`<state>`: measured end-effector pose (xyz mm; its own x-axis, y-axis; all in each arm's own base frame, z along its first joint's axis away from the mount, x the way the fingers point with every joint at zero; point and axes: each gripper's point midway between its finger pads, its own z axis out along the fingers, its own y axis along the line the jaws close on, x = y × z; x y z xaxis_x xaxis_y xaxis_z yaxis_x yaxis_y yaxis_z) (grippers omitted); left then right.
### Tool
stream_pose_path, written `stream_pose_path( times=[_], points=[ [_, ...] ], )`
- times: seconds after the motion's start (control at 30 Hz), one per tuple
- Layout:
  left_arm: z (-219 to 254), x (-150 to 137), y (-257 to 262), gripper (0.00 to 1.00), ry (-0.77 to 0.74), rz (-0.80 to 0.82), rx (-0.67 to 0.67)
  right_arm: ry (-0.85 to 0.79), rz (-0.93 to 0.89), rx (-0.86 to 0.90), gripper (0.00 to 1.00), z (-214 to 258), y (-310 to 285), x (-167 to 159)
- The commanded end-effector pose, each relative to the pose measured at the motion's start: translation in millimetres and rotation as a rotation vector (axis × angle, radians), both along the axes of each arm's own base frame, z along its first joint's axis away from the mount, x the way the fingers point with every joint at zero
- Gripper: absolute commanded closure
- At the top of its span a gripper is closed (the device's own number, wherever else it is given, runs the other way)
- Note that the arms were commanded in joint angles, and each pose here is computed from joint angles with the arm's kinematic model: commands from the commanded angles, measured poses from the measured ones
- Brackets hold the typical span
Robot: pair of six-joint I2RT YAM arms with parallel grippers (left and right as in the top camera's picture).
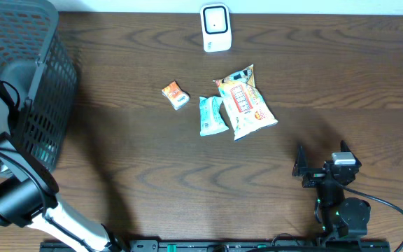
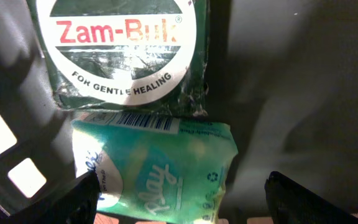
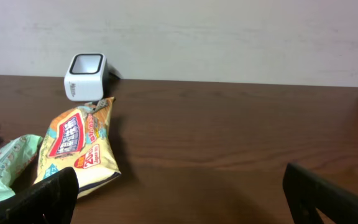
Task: Scan the item barcode
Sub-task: 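Reach into the basket and grasp the small green-white tissue packet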
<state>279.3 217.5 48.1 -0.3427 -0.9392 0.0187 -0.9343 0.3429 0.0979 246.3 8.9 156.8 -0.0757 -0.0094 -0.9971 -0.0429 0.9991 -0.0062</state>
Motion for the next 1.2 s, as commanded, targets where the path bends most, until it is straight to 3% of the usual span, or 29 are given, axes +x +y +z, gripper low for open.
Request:
stream_pose_path(
  times=[0.0,0.1,0.13,0.23,0.33,0.53,0.73,1.03,1.17],
  points=[
    [-20,-10,-8,0.17,0.069,0.000,-0.034,0.000,-0.011,0.010,0.01,0,-2,0],
    [-30,-14,-11,0.32,0.092,-0.001,-0.051,0.000,-0.011,0.010,0.01,0,-2,0],
    [-32,-15,-11,0.44,0.099,-0.002,-0.056,0.000,-0.011,0.010,0.01,0,-2,0],
    [-34,-16,-11,0.64,0.104,-0.003,-0.059,0.000,-0.011,0.010,0.01,0,-2,0],
    [-32,-14,-9,0.92,0.096,-0.002,-0.053,0.000,-0.011,0.010,0.01,0,-2,0],
    [-10,-6,-4,0.93,0.070,-0.001,-0.036,0.000,-0.011,0.010,0.01,0,-2,0],
    [64,20,14,0.93,-0.073,0.000,0.066,0.000,-0.011,0.010,0.01,0,-2,0],
    [254,43,31,0.93,-0.573,0.007,0.422,0.000,-0.011,0.010,0.01,0,-2,0],
    [321,47,9,0.92,-0.831,-0.031,0.465,0.000,-0.011,0.010,0.01,0,-2,0]
  ],
)
